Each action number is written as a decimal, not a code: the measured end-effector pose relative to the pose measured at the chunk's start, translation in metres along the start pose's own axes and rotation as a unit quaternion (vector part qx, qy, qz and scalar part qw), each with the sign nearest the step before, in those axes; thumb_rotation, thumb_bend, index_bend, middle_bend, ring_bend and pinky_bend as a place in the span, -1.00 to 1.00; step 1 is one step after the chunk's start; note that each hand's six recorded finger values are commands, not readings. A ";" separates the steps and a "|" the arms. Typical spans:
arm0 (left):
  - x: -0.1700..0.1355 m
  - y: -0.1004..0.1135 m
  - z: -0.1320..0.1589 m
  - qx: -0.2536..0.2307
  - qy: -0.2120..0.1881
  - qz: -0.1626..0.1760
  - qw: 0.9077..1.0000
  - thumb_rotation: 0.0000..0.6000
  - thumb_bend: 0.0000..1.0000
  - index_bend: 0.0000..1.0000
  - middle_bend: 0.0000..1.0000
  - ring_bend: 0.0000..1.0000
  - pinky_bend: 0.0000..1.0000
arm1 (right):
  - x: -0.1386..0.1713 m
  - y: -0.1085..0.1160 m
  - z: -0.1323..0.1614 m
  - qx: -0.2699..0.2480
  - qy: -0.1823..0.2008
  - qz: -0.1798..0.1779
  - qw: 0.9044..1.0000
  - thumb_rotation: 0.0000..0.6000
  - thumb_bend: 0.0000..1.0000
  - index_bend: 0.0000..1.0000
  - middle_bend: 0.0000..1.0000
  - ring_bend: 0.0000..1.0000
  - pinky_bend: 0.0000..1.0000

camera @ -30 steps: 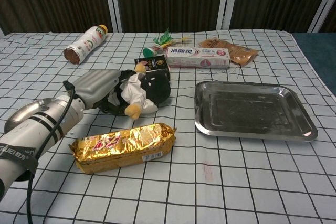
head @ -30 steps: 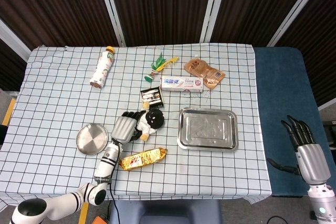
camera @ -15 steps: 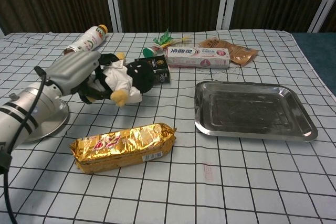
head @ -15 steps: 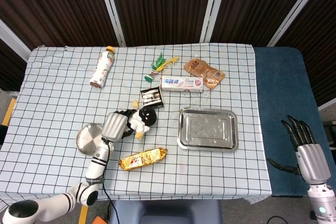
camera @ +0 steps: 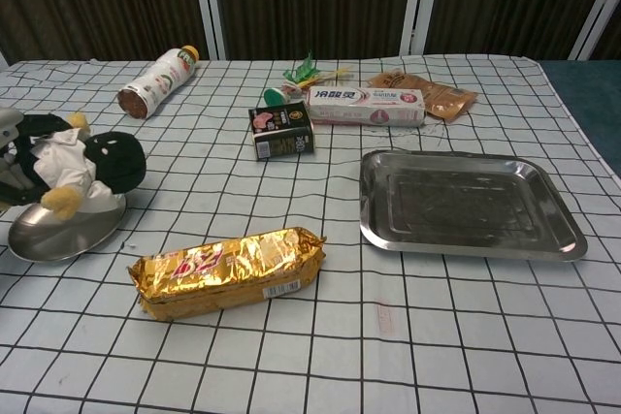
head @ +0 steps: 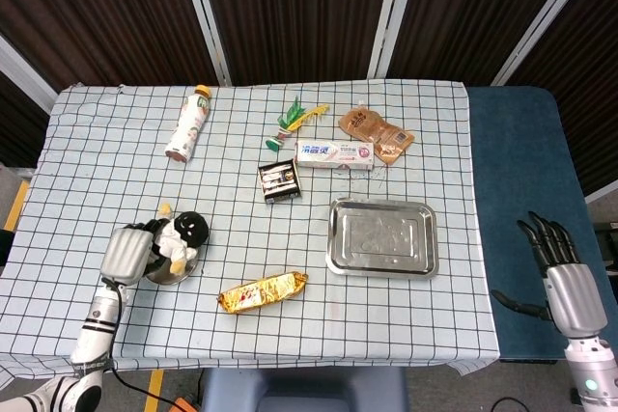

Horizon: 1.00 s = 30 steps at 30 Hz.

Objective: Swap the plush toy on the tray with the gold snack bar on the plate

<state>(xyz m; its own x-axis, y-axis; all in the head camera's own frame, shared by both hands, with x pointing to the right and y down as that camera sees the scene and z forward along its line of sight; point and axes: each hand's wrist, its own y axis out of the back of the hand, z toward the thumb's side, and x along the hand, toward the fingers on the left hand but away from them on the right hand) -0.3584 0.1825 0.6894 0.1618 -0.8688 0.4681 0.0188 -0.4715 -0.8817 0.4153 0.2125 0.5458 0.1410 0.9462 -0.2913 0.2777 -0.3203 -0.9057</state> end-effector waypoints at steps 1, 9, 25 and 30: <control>-0.002 -0.001 -0.004 -0.001 0.004 -0.001 1.000 1.00 -0.04 0.10 0.16 0.10 0.20 | 0.000 0.000 0.000 0.000 0.000 0.000 1.000 1.00 -0.81 -0.91 -1.00 -1.00 -1.00; -0.010 -0.004 -0.016 -0.002 0.018 0.003 1.000 1.00 -0.04 0.10 0.10 0.05 0.16 | 0.000 0.000 -0.001 -0.001 -0.002 0.001 1.000 1.00 -0.81 -0.91 -1.00 -1.00 -1.00; -0.019 -0.012 -0.035 -0.005 0.043 -0.024 0.999 1.00 -0.07 -0.76 -0.88 -0.90 -0.65 | 0.000 -0.001 -0.001 0.001 -0.004 0.004 1.000 1.00 -0.81 -0.91 -1.00 -1.00 -1.00; -0.020 -0.008 -0.035 -0.016 0.043 -0.026 0.999 1.00 -0.09 -0.98 -1.00 -1.00 -0.82 | 0.000 -0.002 0.000 0.001 -0.003 0.005 1.000 1.00 -0.82 -0.91 -1.00 -1.00 -1.00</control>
<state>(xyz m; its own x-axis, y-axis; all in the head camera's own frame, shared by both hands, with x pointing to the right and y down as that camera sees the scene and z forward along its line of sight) -0.3963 0.1986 0.6887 0.0767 -0.8516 0.5186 -0.0070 -0.5206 -0.8538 0.4151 0.2130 0.5477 0.1380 0.9431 -0.3026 0.2743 -0.3300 -0.9032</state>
